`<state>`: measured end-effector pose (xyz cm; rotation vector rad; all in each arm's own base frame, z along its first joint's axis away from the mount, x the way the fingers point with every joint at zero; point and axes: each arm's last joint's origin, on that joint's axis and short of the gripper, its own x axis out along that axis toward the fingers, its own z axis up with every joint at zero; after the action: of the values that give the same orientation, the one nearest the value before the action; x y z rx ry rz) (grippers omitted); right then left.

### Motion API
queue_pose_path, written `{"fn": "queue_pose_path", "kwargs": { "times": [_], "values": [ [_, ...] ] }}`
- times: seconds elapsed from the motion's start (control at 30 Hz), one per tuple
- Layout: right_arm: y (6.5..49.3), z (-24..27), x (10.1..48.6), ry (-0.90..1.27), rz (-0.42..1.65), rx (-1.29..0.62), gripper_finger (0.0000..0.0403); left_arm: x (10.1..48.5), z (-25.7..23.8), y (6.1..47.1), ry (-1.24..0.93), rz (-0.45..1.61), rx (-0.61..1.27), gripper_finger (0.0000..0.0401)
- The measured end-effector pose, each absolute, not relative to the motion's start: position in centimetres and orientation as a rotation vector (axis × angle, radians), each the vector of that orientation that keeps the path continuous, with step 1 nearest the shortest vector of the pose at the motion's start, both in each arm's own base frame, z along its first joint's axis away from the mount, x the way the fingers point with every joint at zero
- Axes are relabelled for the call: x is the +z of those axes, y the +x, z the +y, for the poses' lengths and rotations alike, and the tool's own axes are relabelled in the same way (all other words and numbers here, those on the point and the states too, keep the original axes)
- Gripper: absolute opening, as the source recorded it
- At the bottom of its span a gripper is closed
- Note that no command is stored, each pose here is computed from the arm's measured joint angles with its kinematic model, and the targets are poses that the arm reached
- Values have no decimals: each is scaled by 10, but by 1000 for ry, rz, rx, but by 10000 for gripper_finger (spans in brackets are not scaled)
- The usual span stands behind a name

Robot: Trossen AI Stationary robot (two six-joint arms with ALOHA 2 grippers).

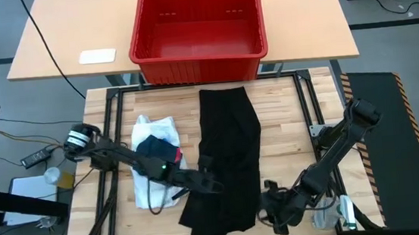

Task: Fold laundry
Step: Fold the black shirt

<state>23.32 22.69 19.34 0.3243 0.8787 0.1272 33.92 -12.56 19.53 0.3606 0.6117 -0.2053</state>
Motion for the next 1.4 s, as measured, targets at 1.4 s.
{"fn": "queue_pose_path", "kwargs": {
  "times": [1.4],
  "values": [
    [322,-48,160,259,1013,-809,146,144,-120,371,140,571,-141,194]
  ]
}}
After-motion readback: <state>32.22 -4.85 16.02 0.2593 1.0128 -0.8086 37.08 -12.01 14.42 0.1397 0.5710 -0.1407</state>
